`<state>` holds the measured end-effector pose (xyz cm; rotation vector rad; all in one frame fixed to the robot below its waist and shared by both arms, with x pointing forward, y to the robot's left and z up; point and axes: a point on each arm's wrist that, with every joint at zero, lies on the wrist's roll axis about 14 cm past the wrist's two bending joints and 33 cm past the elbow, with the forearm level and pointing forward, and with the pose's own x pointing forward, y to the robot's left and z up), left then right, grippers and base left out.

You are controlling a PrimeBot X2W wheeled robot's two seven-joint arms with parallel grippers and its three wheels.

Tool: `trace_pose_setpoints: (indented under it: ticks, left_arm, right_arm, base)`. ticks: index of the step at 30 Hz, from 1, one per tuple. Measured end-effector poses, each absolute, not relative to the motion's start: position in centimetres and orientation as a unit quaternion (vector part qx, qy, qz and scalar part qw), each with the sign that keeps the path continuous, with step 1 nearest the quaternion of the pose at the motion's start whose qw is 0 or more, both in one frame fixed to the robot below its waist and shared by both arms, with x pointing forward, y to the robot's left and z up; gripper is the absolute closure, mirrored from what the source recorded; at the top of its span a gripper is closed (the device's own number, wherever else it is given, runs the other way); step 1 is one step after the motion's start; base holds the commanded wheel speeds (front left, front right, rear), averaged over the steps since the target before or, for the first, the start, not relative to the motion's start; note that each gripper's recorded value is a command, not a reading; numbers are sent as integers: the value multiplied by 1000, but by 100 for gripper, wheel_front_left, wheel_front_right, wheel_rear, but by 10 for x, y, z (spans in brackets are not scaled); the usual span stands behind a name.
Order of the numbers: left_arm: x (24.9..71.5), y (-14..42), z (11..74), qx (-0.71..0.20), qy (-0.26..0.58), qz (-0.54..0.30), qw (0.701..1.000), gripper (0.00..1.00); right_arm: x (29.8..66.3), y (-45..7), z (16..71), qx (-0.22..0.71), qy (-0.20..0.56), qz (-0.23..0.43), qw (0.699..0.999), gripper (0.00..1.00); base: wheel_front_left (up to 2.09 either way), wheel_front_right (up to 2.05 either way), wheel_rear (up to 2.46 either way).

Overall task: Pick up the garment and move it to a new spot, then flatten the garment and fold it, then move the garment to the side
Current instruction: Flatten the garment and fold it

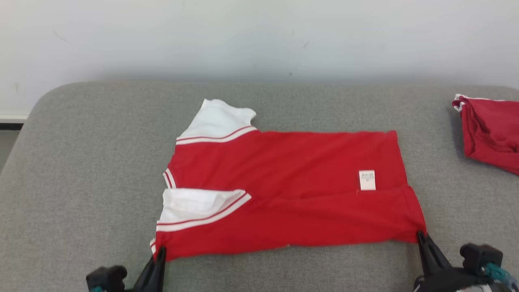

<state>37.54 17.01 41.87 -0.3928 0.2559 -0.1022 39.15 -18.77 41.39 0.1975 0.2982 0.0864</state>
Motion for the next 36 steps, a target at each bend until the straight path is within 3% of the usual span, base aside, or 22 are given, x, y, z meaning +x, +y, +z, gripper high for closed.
trace_pose_setpoints:
  ticks: [13,14,15,16,28,36]
  left_arm:
    - [322,172,408,-203,138,-27,969,100]
    - [320,172,408,-199,140,-26,970,96]
    - [320,173,409,-189,138,-27,972,17]
    - [321,172,415,-182,127,-29,975,0]
    - [344,199,496,-137,-11,-4,991,0]
    - [351,209,526,-82,-58,-2,995,0]
  right_arm:
    - [328,-198,405,114,193,28,974,100]
    - [325,-197,405,116,195,28,974,93]
    - [324,-197,407,115,192,28,974,24]
    - [326,-196,414,116,179,28,977,0]
    - [352,-182,493,104,32,47,993,0]
    - [361,-168,522,94,-25,67,993,0]
  base:
    - [0,0,0]
    - [0,0,0]
    - [0,0,0]
    - [0,0,0]
    - [0,0,0]
    - [0,0,0]
